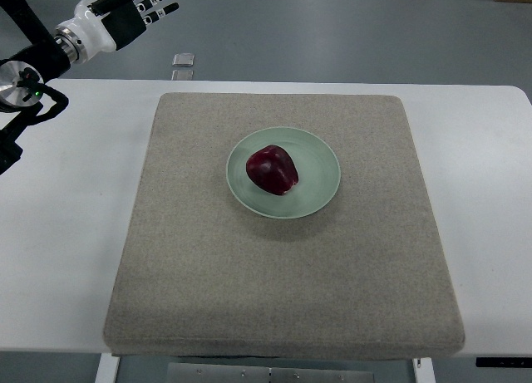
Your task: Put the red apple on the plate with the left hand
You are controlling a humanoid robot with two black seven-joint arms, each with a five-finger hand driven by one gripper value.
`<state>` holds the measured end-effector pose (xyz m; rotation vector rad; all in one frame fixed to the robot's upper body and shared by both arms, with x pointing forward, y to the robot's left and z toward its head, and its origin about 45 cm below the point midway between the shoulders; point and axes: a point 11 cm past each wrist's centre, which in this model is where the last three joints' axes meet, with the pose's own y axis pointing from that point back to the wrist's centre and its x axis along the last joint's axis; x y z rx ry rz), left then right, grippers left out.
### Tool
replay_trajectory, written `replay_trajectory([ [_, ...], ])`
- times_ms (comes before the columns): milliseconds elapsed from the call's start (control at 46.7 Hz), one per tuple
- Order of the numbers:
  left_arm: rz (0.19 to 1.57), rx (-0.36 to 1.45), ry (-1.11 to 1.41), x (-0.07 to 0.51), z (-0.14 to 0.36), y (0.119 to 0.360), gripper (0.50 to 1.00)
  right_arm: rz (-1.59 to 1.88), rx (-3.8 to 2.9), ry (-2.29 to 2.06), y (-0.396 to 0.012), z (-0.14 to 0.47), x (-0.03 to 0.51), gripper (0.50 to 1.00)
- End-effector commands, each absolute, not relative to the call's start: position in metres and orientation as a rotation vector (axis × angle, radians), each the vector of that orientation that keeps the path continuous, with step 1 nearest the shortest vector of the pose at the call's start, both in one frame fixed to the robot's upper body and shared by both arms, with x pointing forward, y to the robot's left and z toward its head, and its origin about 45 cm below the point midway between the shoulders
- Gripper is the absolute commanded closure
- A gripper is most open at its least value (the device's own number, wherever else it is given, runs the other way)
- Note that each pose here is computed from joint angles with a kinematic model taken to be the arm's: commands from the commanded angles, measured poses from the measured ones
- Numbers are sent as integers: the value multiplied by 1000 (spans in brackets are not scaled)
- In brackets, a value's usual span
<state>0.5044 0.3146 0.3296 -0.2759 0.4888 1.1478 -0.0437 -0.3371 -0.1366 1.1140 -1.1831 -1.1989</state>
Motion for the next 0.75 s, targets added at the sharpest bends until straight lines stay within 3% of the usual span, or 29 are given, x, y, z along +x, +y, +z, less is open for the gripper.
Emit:
replay_trajectory([
  [0,1166,-278,529,504,325,324,504,-1199,1114,-1183,-337,-137,-44,572],
  [728,1205,-268,606,504,312,340,504,-1214,1115,-1179,-335,-137,-45,570],
])
